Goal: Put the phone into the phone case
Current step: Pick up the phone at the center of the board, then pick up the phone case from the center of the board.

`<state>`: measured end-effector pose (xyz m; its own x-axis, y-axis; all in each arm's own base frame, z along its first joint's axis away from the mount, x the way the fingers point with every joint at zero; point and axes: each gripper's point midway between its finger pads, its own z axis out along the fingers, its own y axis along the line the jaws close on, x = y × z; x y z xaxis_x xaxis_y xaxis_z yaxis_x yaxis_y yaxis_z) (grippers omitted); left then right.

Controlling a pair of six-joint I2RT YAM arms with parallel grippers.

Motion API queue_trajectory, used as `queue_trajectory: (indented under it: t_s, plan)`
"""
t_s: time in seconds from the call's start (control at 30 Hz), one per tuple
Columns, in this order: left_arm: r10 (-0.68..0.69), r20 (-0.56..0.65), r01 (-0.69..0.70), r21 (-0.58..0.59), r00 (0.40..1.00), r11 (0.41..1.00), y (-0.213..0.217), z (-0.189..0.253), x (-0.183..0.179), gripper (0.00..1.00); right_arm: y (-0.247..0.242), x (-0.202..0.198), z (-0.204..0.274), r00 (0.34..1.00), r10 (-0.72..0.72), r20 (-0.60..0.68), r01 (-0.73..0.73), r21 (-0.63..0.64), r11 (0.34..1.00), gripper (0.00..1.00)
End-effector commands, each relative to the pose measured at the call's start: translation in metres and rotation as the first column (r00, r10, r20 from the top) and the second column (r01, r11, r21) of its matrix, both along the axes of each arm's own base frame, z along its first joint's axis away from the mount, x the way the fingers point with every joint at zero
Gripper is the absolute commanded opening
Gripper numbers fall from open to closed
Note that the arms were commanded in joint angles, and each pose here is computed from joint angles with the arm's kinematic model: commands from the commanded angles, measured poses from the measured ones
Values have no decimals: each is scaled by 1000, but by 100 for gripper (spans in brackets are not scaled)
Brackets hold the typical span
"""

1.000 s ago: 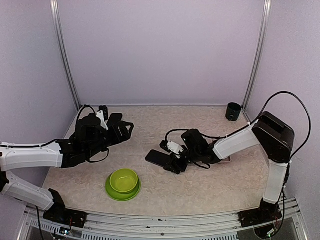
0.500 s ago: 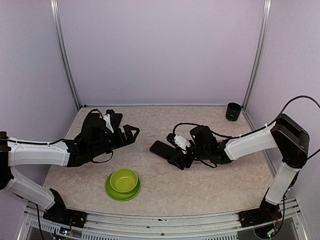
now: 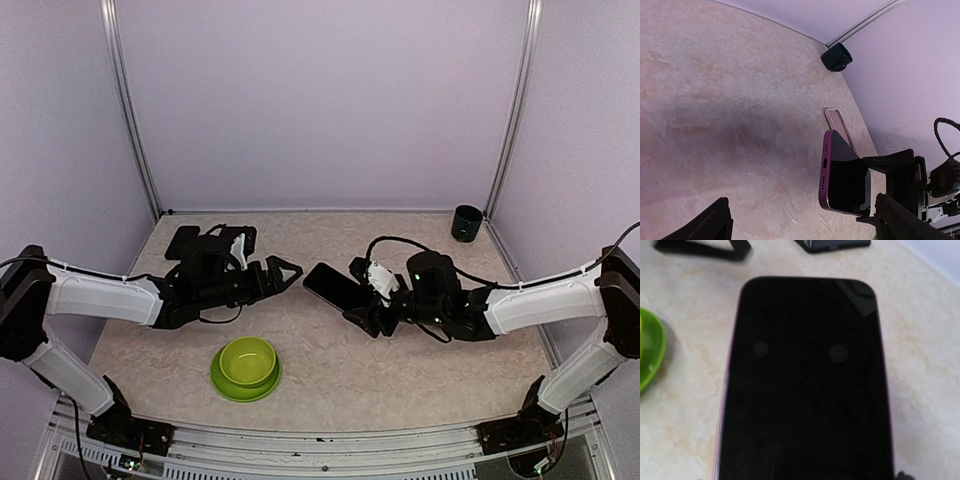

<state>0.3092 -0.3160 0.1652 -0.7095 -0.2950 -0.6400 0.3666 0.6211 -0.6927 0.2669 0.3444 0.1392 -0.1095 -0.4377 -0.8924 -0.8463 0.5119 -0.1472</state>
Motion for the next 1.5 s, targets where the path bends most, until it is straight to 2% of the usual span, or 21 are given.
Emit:
queue_trajectory:
  t_s: [0.0,0.47,0.9,1.47]
  plan:
    - [-107,17,108,-91,994,990,-23,20,-2,95,8,-3,36,993,-15,116,8,61,998,47]
    - [-336,-46,326,-158,941,932,-60,13,-17,90,20,-21,39,982,8,189,-12,18,1000,47]
    - [-434,-80,413,-193,897,890,-70,3,-26,78,23,-32,22,976,60,208,-51,-47,998,48]
    - [-496,-93,467,-226,863,855,-72,-6,-33,43,26,-34,14,975,81,207,-69,-68,995,48]
